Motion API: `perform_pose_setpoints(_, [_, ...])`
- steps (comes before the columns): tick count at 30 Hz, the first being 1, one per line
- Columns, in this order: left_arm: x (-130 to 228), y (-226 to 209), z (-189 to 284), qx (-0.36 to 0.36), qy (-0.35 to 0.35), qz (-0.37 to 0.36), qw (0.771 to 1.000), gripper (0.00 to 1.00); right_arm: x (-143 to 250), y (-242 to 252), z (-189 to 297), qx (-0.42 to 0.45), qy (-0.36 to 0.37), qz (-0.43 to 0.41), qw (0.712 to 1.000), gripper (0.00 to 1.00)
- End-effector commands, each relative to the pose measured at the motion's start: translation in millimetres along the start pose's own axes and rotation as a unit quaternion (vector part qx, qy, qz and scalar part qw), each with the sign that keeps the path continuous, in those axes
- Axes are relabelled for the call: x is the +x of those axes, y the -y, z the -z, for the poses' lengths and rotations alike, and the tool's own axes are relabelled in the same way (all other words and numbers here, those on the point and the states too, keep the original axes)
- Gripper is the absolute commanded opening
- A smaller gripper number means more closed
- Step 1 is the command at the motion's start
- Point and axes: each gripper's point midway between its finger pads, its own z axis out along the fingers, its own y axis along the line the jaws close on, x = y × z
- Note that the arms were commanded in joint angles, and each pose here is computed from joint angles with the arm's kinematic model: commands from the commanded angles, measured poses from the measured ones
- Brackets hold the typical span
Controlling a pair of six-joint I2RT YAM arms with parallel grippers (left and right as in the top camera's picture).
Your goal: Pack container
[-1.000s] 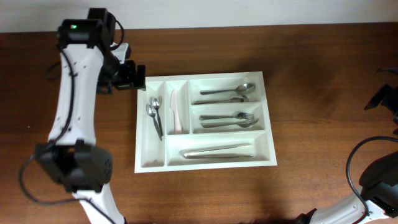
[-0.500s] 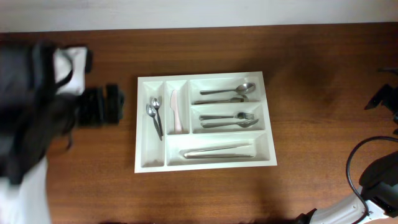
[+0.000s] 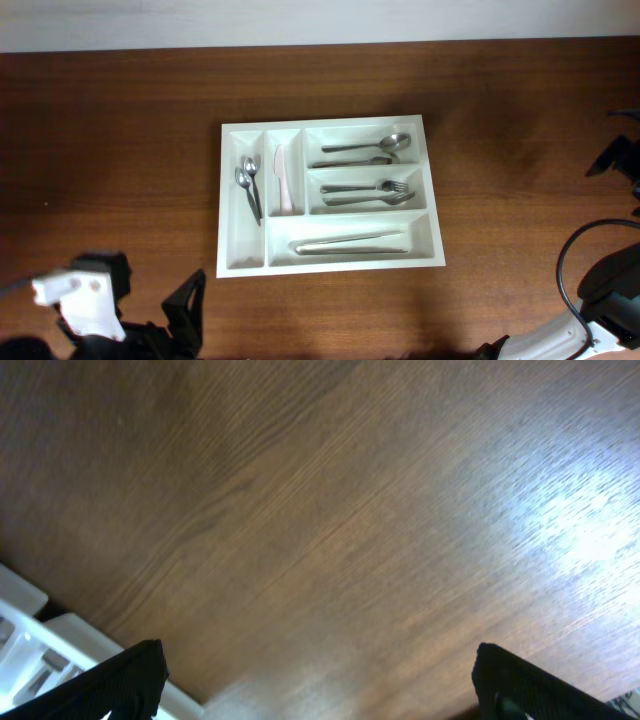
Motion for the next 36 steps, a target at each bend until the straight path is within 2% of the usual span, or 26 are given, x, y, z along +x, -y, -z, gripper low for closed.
perform_pose_setpoints(1, [41,-3,-25,0.027,-0.019,0.061,0.998,0.99,0,-3,-2,-0.003,-0.003,0.006,1.000,0.99])
perform_pose_setpoints(4, [75,-18,-62,0.017,-0.047,0.153,0.987,0.99,0,-3,-2,-0.003,-0.003,0.006,1.000,0.99])
perform_pose_setpoints(8, [113,-38,-105,-0.014,-0.093,0.274,0.957,0.99,0,-3,-2,-0.003,-0.003,0.006,1.000,0.99])
perform_pose_setpoints(12, [135,-32,-114,0.002,-0.136,0.305,0.943,0.99,0,-3,-2,-0.003,-0.003,0.006,1.000,0.99])
perform_pose_setpoints(18, [153,-57,-115,-0.070,-0.143,0.300,0.941,0.99,0,-3,-2,-0.003,-0.003,0.006,1.000,0.99])
perform_pose_setpoints(24, [153,-93,-118,-0.158,-0.106,0.266,0.945,0.99,0,-3,-2,-0.003,-0.003,0.006,1.000,0.99])
perform_pose_setpoints(29, [129,-90,-138,-0.114,-0.064,0.142,0.981,0.99,0,-3,-2,-0.003,-0.003,0.006,1.000,0.99])
perform_pose_setpoints(36, [112,-88,-155,-0.087,-0.020,0.042,0.995,0.99,0,-3,-2,-0.003,-0.003,0.006,1.000,0.99])
